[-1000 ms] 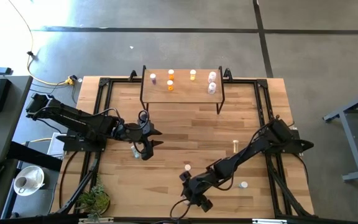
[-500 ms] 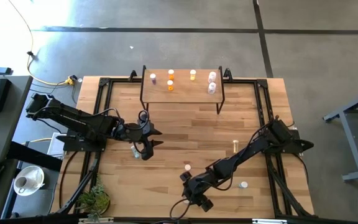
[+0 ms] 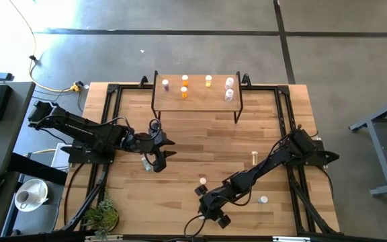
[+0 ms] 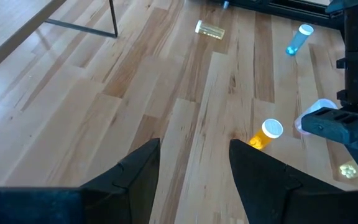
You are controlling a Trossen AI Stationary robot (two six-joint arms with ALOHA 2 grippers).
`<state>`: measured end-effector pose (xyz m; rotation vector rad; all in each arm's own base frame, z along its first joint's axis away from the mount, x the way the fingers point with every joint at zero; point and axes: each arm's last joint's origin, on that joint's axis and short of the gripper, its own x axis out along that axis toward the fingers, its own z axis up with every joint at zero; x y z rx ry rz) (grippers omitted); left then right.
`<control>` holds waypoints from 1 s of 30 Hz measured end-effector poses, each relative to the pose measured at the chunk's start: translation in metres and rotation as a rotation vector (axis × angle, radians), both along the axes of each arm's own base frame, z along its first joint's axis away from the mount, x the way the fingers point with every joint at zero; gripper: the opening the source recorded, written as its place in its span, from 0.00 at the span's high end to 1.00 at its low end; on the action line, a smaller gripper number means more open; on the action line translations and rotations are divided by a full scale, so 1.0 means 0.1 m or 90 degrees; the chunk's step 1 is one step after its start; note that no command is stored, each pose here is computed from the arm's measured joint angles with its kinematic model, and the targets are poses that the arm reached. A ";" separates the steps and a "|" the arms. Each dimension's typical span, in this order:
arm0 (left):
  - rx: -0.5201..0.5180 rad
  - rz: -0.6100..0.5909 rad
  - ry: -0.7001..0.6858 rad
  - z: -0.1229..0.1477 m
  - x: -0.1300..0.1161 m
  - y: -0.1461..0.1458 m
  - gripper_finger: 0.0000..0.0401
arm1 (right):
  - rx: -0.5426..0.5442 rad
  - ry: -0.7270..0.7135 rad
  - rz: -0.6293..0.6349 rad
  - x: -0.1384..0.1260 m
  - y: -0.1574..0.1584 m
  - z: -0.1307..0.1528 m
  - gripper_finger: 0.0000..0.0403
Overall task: Pick and place medicine bottles onto shelf by color
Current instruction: Put the bottom yellow pill bottle on the shelf aligned with the other yellow pill bottle
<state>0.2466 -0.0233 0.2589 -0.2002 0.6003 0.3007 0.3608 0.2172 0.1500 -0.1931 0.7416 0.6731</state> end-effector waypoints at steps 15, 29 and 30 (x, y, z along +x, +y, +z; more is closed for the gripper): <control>0.000 0.000 0.000 0.00 0.00 0.00 0.54 | 0.003 0.009 -0.003 -0.01 0.00 -0.01 0.72; 0.003 0.000 0.025 -0.03 -0.02 0.00 0.54 | 0.016 -0.001 -0.012 -0.04 -0.02 0.17 0.72; 0.003 0.000 0.027 -0.03 -0.03 0.00 0.54 | 0.017 -0.009 -0.014 -0.04 -0.03 0.21 0.72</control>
